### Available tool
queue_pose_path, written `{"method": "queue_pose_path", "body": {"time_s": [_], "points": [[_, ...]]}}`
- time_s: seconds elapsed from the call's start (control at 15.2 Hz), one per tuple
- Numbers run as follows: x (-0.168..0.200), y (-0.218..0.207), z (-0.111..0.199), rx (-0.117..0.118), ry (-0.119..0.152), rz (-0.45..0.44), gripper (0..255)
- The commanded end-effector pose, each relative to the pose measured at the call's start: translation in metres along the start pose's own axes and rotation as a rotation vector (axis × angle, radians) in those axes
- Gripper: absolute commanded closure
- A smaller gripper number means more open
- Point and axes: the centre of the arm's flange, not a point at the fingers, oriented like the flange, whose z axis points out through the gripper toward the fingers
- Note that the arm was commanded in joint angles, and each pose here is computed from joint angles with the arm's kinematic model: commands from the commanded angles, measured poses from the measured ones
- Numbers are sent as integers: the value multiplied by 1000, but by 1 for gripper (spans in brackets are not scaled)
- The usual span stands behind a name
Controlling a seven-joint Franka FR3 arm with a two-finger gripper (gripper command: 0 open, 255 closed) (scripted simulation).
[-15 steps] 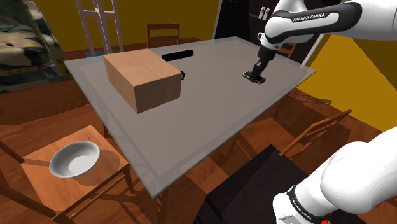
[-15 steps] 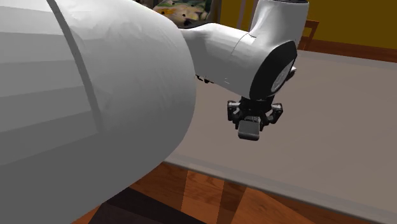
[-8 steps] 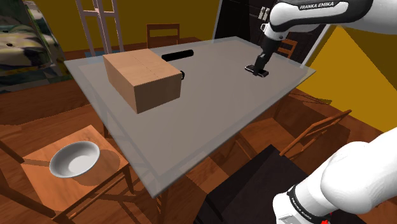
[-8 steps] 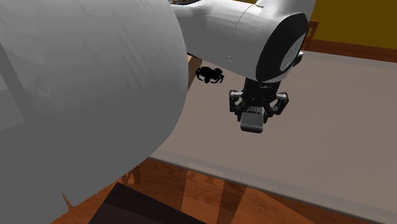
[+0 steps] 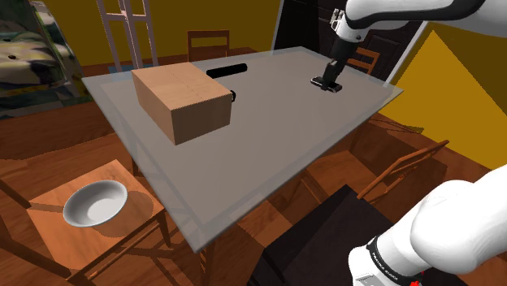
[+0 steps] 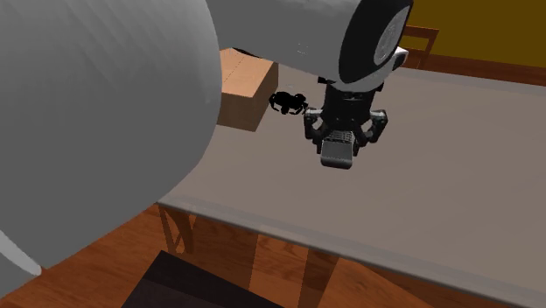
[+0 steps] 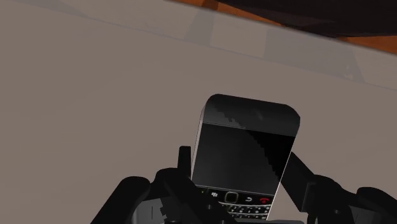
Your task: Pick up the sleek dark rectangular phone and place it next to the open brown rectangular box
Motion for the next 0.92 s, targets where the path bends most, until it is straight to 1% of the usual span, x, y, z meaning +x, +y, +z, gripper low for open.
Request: {"method": "queue_pose_path", "body": {"time_s": [0.0, 0.86], "points": [[11, -24, -2, 0, 0, 1, 255], [79, -182, -10, 0, 0, 1, 255]]}}
